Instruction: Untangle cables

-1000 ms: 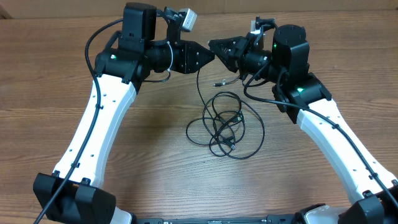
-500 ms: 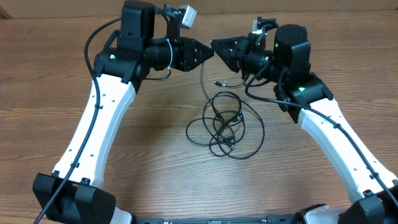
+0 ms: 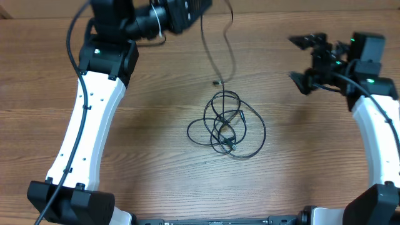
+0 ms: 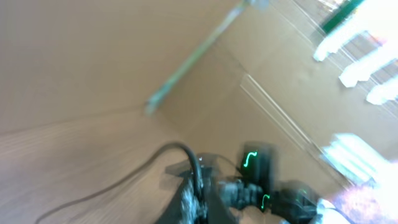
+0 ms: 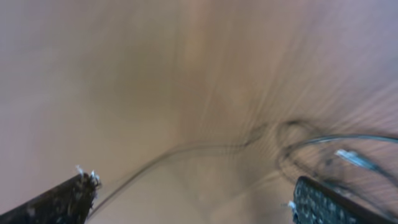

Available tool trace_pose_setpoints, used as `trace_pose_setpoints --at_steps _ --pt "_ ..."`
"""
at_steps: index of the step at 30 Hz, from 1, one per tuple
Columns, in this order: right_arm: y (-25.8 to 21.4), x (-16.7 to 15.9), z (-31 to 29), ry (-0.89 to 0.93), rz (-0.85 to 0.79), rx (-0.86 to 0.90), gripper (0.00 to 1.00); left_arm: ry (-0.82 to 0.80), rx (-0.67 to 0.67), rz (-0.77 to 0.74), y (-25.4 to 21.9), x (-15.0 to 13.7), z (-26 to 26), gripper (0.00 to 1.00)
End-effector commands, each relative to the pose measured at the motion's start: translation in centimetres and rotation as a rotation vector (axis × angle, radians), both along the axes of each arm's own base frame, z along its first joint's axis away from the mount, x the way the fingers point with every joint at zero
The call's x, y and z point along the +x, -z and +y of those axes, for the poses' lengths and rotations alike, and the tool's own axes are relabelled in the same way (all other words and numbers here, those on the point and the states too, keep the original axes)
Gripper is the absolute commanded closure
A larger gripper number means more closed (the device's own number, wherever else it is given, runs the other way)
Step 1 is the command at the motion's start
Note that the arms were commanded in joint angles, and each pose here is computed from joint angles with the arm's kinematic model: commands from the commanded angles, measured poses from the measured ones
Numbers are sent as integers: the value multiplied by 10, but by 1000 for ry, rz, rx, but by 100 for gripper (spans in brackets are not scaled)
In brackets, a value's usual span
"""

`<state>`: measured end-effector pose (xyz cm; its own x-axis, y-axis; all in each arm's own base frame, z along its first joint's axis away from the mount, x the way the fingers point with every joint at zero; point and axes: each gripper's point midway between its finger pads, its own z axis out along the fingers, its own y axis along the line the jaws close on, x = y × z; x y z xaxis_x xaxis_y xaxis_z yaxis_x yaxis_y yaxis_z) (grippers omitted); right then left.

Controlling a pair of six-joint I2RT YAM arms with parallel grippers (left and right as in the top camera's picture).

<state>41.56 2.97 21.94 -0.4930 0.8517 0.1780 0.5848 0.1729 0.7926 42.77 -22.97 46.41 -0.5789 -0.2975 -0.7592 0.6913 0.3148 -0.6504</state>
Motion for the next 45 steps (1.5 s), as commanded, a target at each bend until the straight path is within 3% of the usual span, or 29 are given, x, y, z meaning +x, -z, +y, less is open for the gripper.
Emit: trace_pose_setpoints --at_steps 1,5,10,14,16,18,21,24,28,38,43,45 --pt "22 -10 -50 179 110 -133 0 55 -243 55 -72 -20 7 96" --pt "36 -20 -81 291 186 -235 0 40 -496 68 -125 -25 25 96" --pt "37 -21 -85 306 190 -254 0 -76 -602 109 -131 -5 42 96" --pt "37 -21 -85 306 190 -254 0 -35 -724 303 -131 -3 39 96" --pt "37 -21 -85 306 190 -254 0 -47 -769 329 -134 0 39 96" --pt "37 -21 -85 306 190 -254 0 -144 -711 246 -126 11 44 96" --pt "37 -21 -85 306 190 -254 0 -348 -613 320 -82 46 60 96" --pt "37 -21 -85 306 190 -254 0 -512 -608 423 -44 75 77 96" --pt "37 -21 -85 306 190 -254 0 -734 -665 416 -14 115 112 96" --pt "37 -21 -85 306 190 -254 0 -895 -644 339 40 177 205 96" --pt "37 -21 -85 306 190 -254 0 -1066 -421 319 95 191 291 96" --pt "37 -21 -85 306 190 -254 0 -1163 -248 305 126 189 338 96"
